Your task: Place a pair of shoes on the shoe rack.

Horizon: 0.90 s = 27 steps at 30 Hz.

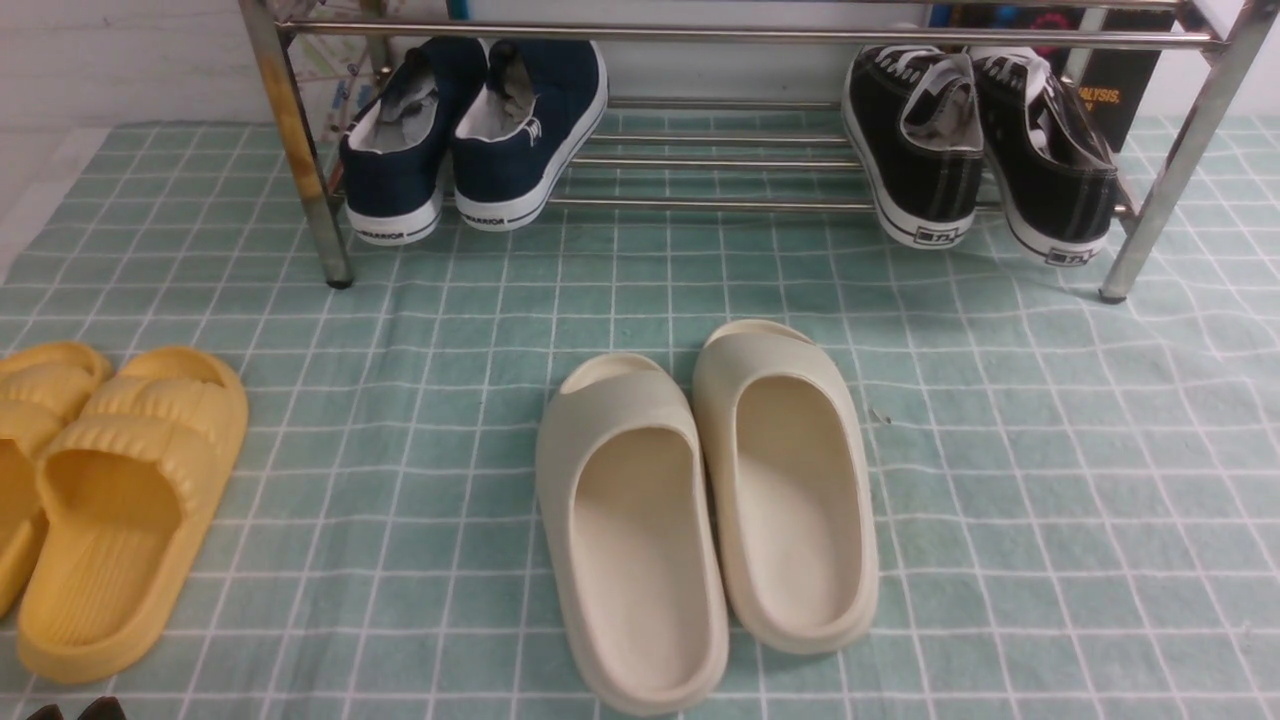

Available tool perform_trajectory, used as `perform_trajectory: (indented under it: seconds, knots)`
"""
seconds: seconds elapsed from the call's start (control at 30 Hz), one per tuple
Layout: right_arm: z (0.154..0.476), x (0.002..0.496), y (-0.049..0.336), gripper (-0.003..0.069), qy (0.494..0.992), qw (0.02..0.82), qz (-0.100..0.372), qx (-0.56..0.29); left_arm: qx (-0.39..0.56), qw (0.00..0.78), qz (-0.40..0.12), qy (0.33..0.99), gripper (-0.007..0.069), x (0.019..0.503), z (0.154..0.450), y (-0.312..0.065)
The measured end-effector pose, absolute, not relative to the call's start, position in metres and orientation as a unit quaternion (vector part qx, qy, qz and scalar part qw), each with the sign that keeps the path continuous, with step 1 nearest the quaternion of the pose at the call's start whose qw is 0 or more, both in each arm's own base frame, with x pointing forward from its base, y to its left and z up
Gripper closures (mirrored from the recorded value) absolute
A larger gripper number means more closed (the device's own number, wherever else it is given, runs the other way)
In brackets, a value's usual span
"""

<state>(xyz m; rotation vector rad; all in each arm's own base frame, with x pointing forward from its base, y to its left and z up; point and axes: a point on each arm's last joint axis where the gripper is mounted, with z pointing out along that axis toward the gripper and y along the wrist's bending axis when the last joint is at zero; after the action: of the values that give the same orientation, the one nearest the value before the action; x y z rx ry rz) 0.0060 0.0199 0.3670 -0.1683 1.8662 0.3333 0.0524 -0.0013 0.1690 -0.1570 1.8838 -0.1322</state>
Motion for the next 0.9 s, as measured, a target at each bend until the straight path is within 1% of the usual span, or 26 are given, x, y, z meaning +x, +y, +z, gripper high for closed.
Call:
perform_trajectory:
  seconds: [0.1, 0.2, 0.23, 0.4, 0.43, 0.47, 0.5, 0.53, 0.57, 0.63, 0.67, 0.7, 0.77, 0.9]
  knots:
    - [0.365, 0.006, 0.019, 0.0658, 0.791, 0.592, 0.138, -0.069, -0.067, 0.584, -0.057, 0.807, 0.0388, 0.052, 0.169, -0.001]
    - [0.362, 0.012, 0.016, 0.0658, 0.784, 0.606, 0.119, -0.063, -0.067, 0.584, -0.057, 0.807, 0.0388, 0.052, 0.169, -0.001]
    - [0.357, 0.017, 0.014, 0.0658, 0.782, 0.612, 0.103, -0.061, -0.067, 0.584, -0.057, 0.807, 0.0388, 0.052, 0.169, -0.001]
    - [0.333, 0.037, 0.011, 0.0658, 0.772, 0.629, 0.072, -0.053, -0.067, 0.584, -0.057, 0.807, 0.0388, 0.052, 0.169, -0.001]
    - [0.315, 0.048, 0.009, 0.0658, 0.763, 0.642, 0.058, -0.051, -0.067, 0.584, -0.057, 0.807, 0.0388, 0.052, 0.169, -0.001]
    - [0.303, 0.052, 0.009, 0.0658, 0.755, 0.652, 0.049, -0.051, -0.067, 0.584, -0.057, 0.807, 0.0388, 0.052, 0.169, -0.001]
    - [0.301, 0.053, 0.009, 0.0658, 0.754, 0.654, 0.047, -0.051, -0.067, 0.584, -0.057, 0.807, 0.0388, 0.052, 0.169, -0.001]
    - [0.280, 0.058, 0.008, 0.0658, 0.740, 0.670, 0.038, -0.052, -0.067, 0.584, -0.057, 0.807, 0.0388, 0.052, 0.169, -0.001]
    - [0.275, 0.059, 0.008, 0.0658, 0.736, 0.674, 0.037, -0.052, -0.067, 0.584, -0.057, 0.807, 0.0388, 0.052, 0.169, -0.001]
    - [0.242, 0.062, 0.007, 0.0658, 0.717, 0.695, 0.034, -0.048, -0.067, 0.584, -0.057, 0.807, 0.0388, 0.052, 0.169, -0.001]
    - [0.230, 0.062, 0.007, 0.0658, 0.712, 0.700, 0.032, -0.046, -0.067, 0.584, -0.057, 0.807, 0.0388, 0.052, 0.169, -0.001]
    - [0.230, 0.061, 0.007, 0.0658, 0.710, 0.702, 0.031, -0.045, -0.067, 0.584, -0.057, 0.807, 0.0388, 0.052, 0.169, -0.001]
    - [0.204, 0.060, 0.004, 0.0658, 0.711, 0.702, 0.022, -0.030, -0.067, 0.584, -0.057, 0.807, 0.0388, 0.052, 0.169, -0.001]
    - [0.194, 0.057, -0.001, 0.0658, 0.726, 0.687, 0.015, 0.025, -0.067, 0.584, -0.057, 0.807, 0.0388, 0.052, 0.169, -0.001]
